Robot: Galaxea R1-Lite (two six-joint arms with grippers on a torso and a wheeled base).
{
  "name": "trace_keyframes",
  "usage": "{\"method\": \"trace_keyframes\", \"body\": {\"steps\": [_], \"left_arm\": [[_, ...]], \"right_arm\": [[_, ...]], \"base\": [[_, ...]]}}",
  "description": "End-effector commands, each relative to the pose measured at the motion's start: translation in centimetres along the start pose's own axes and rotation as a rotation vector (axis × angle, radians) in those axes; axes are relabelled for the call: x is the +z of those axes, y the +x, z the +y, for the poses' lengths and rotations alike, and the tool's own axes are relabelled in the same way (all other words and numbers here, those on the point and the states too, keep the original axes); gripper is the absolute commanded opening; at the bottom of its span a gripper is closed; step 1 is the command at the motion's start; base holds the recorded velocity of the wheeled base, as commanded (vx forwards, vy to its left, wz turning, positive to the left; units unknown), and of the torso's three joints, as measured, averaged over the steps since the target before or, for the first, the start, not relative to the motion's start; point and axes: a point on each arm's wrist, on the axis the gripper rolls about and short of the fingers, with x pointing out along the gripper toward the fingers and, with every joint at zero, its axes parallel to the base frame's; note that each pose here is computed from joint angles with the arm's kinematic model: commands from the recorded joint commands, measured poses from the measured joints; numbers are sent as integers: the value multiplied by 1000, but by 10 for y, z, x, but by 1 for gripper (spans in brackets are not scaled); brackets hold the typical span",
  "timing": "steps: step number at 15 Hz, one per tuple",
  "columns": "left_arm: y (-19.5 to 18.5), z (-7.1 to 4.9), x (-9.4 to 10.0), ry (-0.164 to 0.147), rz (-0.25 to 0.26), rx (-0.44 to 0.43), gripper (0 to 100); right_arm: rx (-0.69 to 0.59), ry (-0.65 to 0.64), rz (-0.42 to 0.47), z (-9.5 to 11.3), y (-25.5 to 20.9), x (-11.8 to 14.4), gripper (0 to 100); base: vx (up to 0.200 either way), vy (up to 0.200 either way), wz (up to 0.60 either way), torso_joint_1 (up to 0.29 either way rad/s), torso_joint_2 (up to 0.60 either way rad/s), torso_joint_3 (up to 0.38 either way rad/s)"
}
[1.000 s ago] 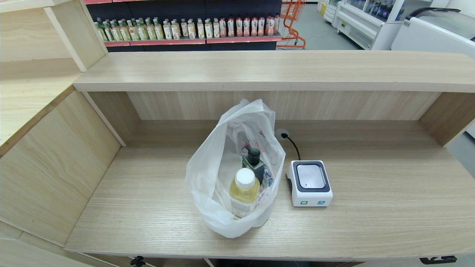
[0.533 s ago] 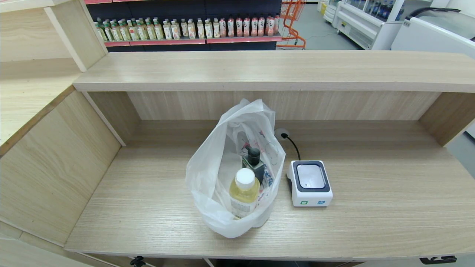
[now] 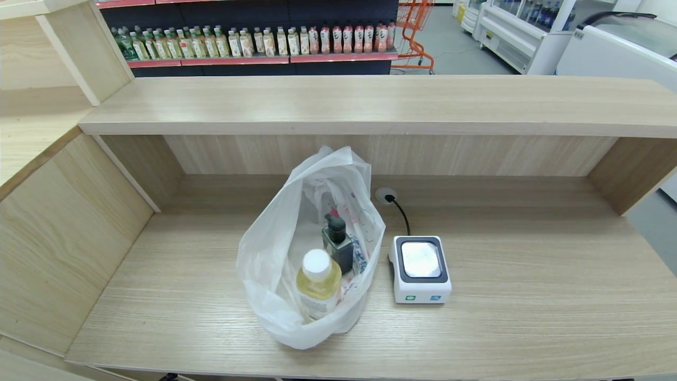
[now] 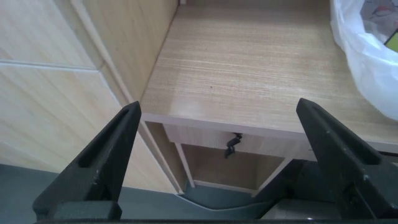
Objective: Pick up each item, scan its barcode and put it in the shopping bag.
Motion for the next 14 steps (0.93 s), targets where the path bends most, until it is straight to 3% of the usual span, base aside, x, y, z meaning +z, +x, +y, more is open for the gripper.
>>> {"method": "trace_keyframes", "body": {"steps": [1,5,8,14], "left_arm": [[0,0,0,-1,0,-1,100],[0,0,0,1,1,-2,100],[0,0,0,1,0,-1,100],[0,0,0,-1,0,-1,100]], "right_arm": [[0,0,3,0,0,0,0],[0,0,3,0,0,0,0],[0,0,3,0,0,0,0],[0,0,3,0,0,0,0]], "base": [[0,0,0,0,0,0],[0,0,0,0,0,0],[200,0,0,-4,-1,1],[0,0,0,0,0,0]]}}
